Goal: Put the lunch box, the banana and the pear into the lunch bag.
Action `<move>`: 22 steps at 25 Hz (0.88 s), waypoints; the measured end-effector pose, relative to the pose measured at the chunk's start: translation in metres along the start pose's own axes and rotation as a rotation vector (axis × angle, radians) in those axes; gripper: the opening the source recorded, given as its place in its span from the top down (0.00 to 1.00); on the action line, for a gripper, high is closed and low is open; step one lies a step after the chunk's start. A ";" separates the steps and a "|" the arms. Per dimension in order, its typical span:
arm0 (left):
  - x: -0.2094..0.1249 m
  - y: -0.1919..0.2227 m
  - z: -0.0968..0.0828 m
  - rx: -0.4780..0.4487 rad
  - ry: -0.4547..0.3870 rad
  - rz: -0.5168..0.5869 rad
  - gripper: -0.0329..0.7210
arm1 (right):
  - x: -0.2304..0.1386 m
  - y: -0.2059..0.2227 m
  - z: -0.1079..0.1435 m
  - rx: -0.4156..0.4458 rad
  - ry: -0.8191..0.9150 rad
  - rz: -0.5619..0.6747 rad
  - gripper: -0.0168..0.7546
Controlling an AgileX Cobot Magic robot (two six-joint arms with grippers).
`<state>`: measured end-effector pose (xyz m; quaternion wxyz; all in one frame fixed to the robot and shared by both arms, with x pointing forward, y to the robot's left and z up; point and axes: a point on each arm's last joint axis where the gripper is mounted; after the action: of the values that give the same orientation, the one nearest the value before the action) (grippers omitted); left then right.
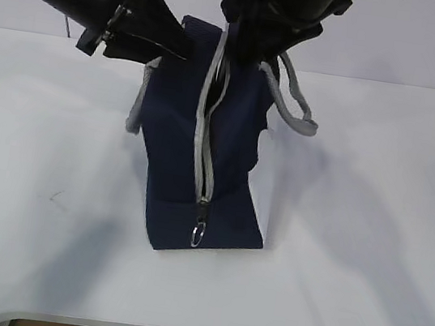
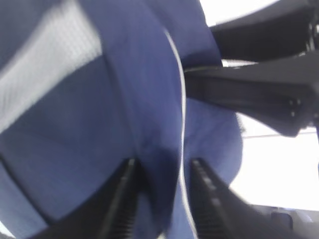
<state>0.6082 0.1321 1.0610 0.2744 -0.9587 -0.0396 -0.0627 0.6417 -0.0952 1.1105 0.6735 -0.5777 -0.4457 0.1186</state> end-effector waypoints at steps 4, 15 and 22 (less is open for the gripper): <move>-0.004 0.000 0.000 0.002 0.019 0.042 0.53 | 0.000 -0.006 0.001 -0.005 0.002 -0.012 0.41; -0.023 -0.033 -0.023 0.126 0.191 0.049 0.51 | -0.001 -0.098 0.015 -0.055 -0.008 -0.192 0.38; -0.029 -0.045 -0.020 0.267 0.214 0.055 0.51 | -0.013 -0.145 0.027 -0.079 -0.012 -0.270 0.38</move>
<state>0.5724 0.1585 1.0971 0.4036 -0.9023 0.0079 -0.1511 0.5633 -0.1301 1.2309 0.6575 -0.5377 -0.5276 0.0129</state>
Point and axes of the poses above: a point on each arm's last joint axis where the gripper is mounted, y pointing out along that axis toward the gripper, z along the wrist's bending axis when the last joint is at zero, x = y × z, and after that the axes turned 15 degrees about -y, right-handed
